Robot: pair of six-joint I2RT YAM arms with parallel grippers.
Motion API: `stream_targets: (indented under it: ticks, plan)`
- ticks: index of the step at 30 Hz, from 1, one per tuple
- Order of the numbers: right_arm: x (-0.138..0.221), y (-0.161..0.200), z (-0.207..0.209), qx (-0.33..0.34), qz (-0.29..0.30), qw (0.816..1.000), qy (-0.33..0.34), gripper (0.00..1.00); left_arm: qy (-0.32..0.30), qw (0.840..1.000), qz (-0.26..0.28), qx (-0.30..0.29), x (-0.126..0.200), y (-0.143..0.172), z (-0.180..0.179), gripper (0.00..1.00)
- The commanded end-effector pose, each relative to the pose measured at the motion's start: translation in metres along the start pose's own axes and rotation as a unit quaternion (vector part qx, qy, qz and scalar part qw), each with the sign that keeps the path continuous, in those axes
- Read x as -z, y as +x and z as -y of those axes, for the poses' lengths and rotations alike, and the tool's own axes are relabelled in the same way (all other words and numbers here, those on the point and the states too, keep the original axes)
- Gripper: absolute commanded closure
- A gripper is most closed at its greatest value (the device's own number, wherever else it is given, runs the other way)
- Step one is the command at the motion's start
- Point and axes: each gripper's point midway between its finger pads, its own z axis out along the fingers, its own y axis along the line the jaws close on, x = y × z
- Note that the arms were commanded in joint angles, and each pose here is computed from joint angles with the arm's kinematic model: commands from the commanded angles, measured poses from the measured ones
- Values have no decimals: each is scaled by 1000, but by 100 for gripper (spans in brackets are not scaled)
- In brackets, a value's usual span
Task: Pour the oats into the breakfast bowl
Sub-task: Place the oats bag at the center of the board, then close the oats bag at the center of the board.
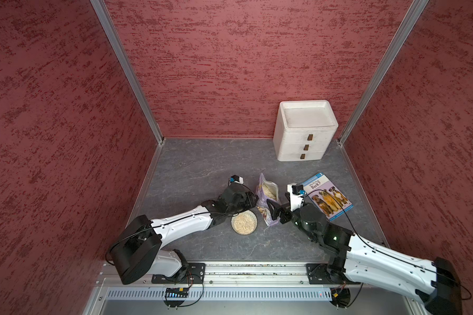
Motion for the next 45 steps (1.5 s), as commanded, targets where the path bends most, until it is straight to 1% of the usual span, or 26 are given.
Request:
stream_targets:
  ticks: [1,3,7,12,14,16,19,23,25,27,31,32,35,37,40,43,44,45]
  plan:
    - [4,12,-1,41,-70,997,6,3,8,1000,0,0,7,1,4,54]
    - [3,7,-7,52,-88,995,2,4,8,1000,1,-1,8,1,3,54]
    - [1,-1,-13,74,-132,988,20,4,12,1000,6,-6,11,-2,6,54]
    - [-7,-5,-15,101,-188,976,51,3,14,1000,8,-10,9,-4,7,54]
    - [-10,-6,-11,110,-201,970,75,3,11,1000,12,-7,9,-5,6,54]
    - [-13,-3,-10,116,-217,966,84,3,8,1000,18,-2,9,-6,3,54]
    - [-19,3,-15,115,-232,963,79,5,14,1000,22,0,9,-8,4,54]
    - [-26,3,-11,123,-226,962,95,11,16,1000,18,4,6,-7,5,54]
    - [-29,-1,-9,124,-217,962,105,20,15,1000,17,5,6,-6,4,54]
    - [-31,-6,-9,125,-207,964,109,36,13,1000,18,7,5,-7,2,54]
    - [-34,-16,-17,127,-197,967,99,85,17,1000,20,12,5,-8,3,54]
    - [-33,-20,-18,126,-195,968,98,100,18,1000,21,13,6,-8,3,54]
    - [-28,-29,-17,122,-190,969,104,100,21,999,23,16,6,-10,5,54]
    - [-22,-34,-11,109,-191,967,126,100,22,999,26,20,6,-12,6,54]
    - [-19,-33,-11,104,-208,964,131,100,26,999,27,25,5,-12,7,54]
    - [-18,-24,-12,107,-226,960,125,99,30,999,26,28,3,-12,8,55]
    - [-18,-21,-11,106,-232,959,126,90,31,999,26,29,2,-12,8,55]
    - [-17,-17,-10,104,-237,958,126,85,33,999,25,29,1,-11,9,55]
